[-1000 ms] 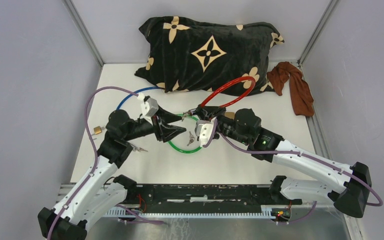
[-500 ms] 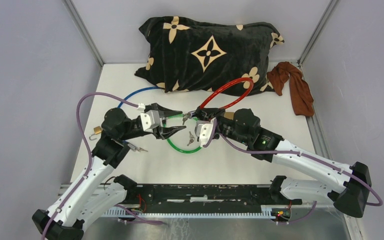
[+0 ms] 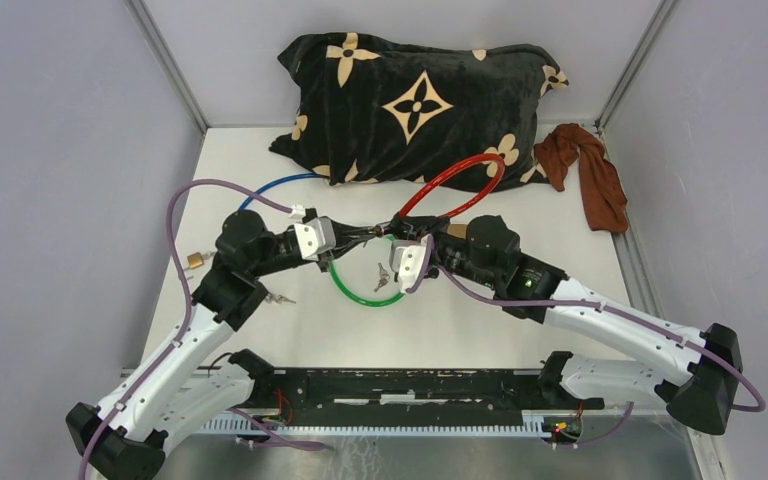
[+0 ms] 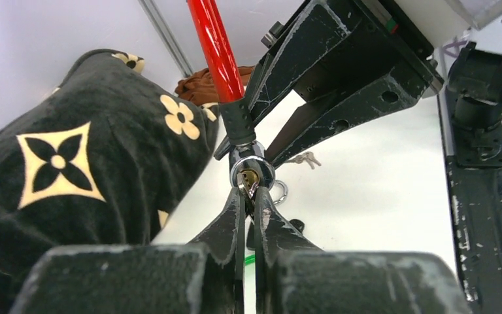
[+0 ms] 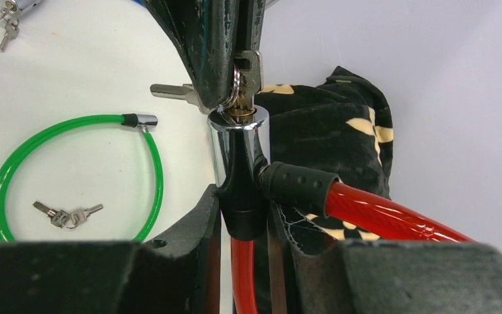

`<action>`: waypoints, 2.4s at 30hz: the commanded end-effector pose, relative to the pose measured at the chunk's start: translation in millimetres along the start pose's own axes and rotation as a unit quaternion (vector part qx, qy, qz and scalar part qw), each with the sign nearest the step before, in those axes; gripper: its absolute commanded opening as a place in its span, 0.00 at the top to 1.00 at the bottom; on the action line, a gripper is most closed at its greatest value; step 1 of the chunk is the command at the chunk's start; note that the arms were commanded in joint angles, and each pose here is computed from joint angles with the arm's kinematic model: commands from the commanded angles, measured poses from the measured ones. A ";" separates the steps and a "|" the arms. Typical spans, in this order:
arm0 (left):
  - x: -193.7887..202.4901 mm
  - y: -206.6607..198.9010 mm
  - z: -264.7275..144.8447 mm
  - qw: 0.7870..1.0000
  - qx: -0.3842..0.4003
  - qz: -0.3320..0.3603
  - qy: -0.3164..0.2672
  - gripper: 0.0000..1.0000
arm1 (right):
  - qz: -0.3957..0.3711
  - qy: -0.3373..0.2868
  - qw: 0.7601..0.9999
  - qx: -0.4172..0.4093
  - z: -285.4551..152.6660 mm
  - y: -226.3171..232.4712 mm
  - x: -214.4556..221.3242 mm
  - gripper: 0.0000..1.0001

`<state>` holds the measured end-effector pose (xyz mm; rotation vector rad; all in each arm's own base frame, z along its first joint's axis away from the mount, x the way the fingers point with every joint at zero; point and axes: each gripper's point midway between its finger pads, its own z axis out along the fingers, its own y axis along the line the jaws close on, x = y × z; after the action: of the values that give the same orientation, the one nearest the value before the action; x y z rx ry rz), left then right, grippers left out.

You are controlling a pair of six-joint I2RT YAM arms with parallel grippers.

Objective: Lock with the key
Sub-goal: Lock the lock.

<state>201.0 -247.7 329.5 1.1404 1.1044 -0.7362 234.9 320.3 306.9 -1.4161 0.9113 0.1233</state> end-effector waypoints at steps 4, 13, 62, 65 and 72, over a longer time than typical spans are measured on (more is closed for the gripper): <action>-4.5 7.7 -8.3 0.973 0.014 0.231 0.012 0.98 | 0.024 -0.045 0.999 -0.009 -2.7 -27.1 -42.0 1.00; 23.2 -5.5 -20.1 0.804 0.069 0.590 0.023 0.98 | 0.102 -0.042 0.992 -0.066 -10.5 -9.0 -49.7 1.00; -10.7 -9.9 -12.8 0.941 -0.073 -0.329 0.037 0.54 | 0.102 0.035 0.989 0.105 -13.3 -29.3 9.3 1.00; -27.9 -6.8 -0.8 0.913 -0.063 -0.403 0.002 0.47 | 0.097 0.037 0.990 0.100 -9.4 -27.2 9.5 1.00; -39.2 15.5 11.1 0.884 -0.096 -0.458 -0.013 0.44 | 0.094 0.045 0.989 0.101 -8.7 -25.9 12.7 1.00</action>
<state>203.7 -253.9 319.5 0.5580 1.7215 -1.1842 249.7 303.8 285.9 -1.2428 1.1698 0.1364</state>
